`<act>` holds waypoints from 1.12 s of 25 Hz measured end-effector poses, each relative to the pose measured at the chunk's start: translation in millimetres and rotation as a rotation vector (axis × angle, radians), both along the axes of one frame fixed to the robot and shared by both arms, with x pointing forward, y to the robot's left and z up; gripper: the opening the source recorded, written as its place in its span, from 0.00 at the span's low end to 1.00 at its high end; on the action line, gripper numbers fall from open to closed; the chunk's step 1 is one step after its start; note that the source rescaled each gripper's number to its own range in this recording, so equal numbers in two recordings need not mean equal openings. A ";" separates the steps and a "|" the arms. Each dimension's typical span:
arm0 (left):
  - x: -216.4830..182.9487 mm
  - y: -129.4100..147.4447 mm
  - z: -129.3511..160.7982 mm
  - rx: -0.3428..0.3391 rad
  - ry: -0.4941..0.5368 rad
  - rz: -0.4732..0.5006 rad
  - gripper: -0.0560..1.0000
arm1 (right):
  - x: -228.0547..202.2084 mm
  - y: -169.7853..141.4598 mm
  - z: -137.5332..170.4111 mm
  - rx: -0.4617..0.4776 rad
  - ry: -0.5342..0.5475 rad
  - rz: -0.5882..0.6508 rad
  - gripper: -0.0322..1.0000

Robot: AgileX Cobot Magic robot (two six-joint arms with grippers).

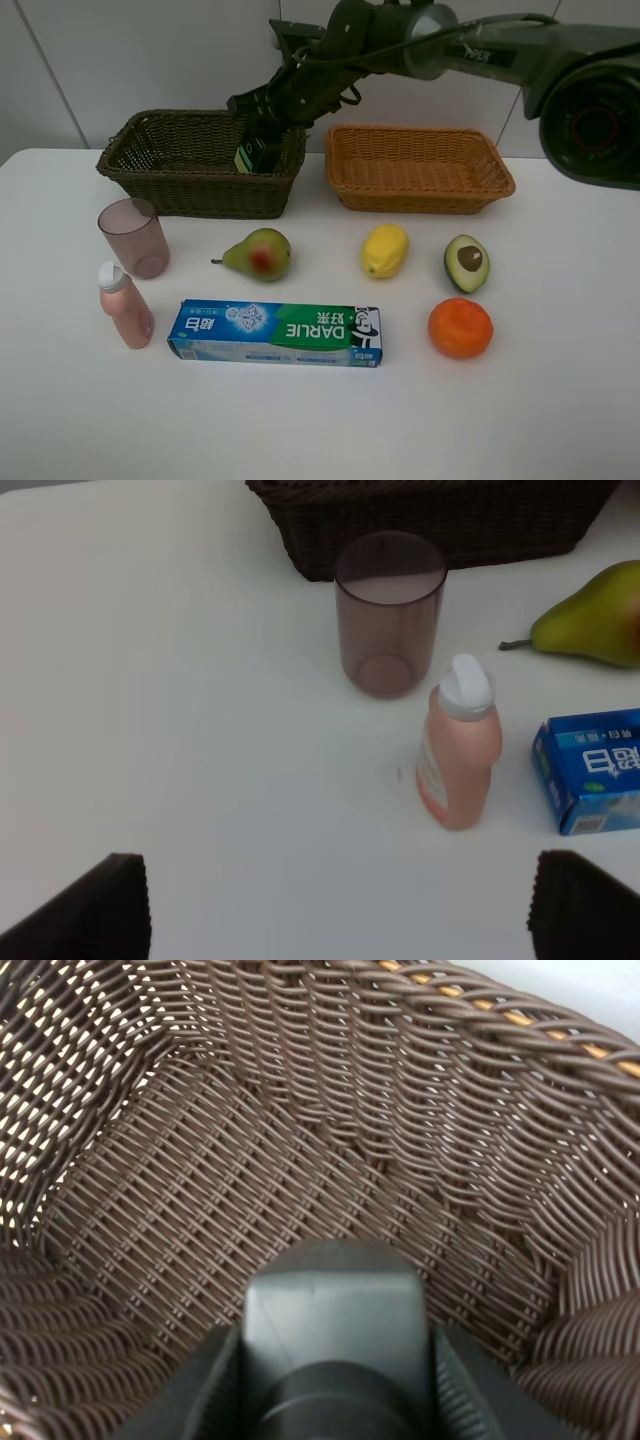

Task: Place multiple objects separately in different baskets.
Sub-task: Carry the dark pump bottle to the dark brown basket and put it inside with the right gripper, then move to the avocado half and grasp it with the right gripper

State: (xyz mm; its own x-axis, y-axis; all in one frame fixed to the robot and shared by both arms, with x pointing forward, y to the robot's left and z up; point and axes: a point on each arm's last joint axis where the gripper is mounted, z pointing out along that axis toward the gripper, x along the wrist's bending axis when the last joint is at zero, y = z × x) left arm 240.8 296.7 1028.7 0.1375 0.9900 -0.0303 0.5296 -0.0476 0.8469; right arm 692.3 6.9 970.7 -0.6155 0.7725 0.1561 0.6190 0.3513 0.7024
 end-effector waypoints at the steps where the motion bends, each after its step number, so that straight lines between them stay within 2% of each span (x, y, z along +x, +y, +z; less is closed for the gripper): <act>1: 0.0 0.0 0.0 0.000 0.000 0.000 1.00 | 0.3 0.2 0.6 0.005 -0.002 -0.003 0.15; 5: 0.0 0.0 0.0 0.000 0.000 0.000 1.00 | 1.6 0.9 3.7 0.019 -0.015 -0.009 0.75; 6: 0.0 0.0 0.0 0.000 0.000 0.000 1.00 | 1.8 1.0 4.6 0.020 -0.017 -0.009 0.85; 7: 0.0 0.0 0.0 0.000 0.000 0.000 1.00 | 2.2 1.3 6.7 0.025 -0.022 -0.010 0.91; 10: 0.0 0.0 0.0 0.000 0.000 0.000 1.00 | 2.8 1.8 10.5 0.042 -0.025 -0.020 0.98; 18: 0.0 0.0 0.0 0.000 0.000 0.000 1.00 | -0.4 0.9 23.2 0.053 -0.026 -0.014 1.00; 28: 0.0 0.0 0.0 0.000 0.000 0.000 1.00 | -13.0 -7.0 78.8 0.078 -0.108 0.007 1.00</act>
State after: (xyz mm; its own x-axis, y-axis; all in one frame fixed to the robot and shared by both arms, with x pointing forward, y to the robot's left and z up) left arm 240.8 296.7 1028.7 0.1375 0.9900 -0.0303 0.5296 -0.0476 0.8469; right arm 679.3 -0.2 1049.5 -0.6375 0.7562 0.1477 0.5358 0.2973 0.7903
